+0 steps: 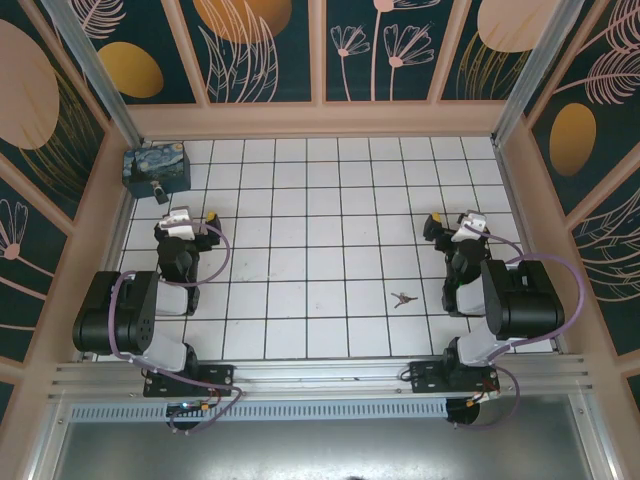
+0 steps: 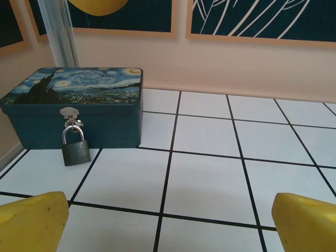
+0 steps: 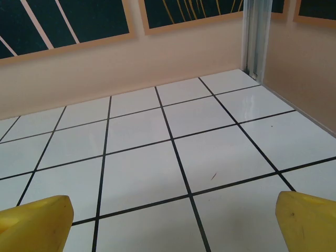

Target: Unlock the padlock with the key

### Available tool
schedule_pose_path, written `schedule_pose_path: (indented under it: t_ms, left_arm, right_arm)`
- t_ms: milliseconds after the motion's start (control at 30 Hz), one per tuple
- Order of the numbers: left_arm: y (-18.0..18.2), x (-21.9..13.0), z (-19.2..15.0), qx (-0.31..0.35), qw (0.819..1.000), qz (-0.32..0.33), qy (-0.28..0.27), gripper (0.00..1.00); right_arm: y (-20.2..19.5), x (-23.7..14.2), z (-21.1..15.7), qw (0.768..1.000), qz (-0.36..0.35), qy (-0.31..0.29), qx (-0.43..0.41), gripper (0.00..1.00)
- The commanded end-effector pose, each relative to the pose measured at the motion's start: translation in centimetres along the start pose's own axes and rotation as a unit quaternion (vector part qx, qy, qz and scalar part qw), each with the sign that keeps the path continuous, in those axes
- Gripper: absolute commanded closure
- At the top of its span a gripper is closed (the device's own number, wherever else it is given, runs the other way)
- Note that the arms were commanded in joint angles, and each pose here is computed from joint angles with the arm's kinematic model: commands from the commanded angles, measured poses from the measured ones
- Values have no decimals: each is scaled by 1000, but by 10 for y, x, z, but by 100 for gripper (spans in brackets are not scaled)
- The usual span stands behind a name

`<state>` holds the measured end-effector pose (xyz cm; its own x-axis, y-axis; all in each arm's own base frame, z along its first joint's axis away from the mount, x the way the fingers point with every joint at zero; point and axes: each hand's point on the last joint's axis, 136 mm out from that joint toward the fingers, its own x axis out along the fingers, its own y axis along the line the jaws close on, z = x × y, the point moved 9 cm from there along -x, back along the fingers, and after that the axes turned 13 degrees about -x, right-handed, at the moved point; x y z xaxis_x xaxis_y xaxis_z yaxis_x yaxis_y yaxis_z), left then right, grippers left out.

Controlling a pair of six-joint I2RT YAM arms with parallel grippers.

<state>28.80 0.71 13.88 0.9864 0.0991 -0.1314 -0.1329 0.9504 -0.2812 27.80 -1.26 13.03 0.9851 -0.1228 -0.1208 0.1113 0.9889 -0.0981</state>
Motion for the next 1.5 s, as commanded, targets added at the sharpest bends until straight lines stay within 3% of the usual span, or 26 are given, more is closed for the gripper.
schedule_pose_path:
  t_ms: [0,633,767,867,1000,1133,1333,1467]
  left_arm:
    - [-2,1,6,0,1000,-9,-10,1]
    - [-1,3,6,-3,1000,-5,-11,1]
    - [-1,3,6,-3,1000,-4,-10,1]
    - [-1,4,8,-7,1000,-1,-9,1]
    - [4,20,38,-31,994,103,5,1]
    - [-3,43,85,-57,986,159,13,1]
    - [2,86,138,-135,958,251,43,1]
    - [11,125,153,-139,951,270,60,1]
  right_arm:
    - [2,4,7,1000,5,-17,-9,1]
    - [2,5,7,1000,12,-14,-9,1]
    - [6,8,7,998,61,-11,-15,1]
    - [5,12,12,999,51,-6,-13,1]
    - [12,24,42,999,22,37,-29,2]
    - [23,40,63,994,29,104,-11,5]
    - [54,43,85,989,68,127,28,6]
    - [82,33,92,984,126,124,37,7]
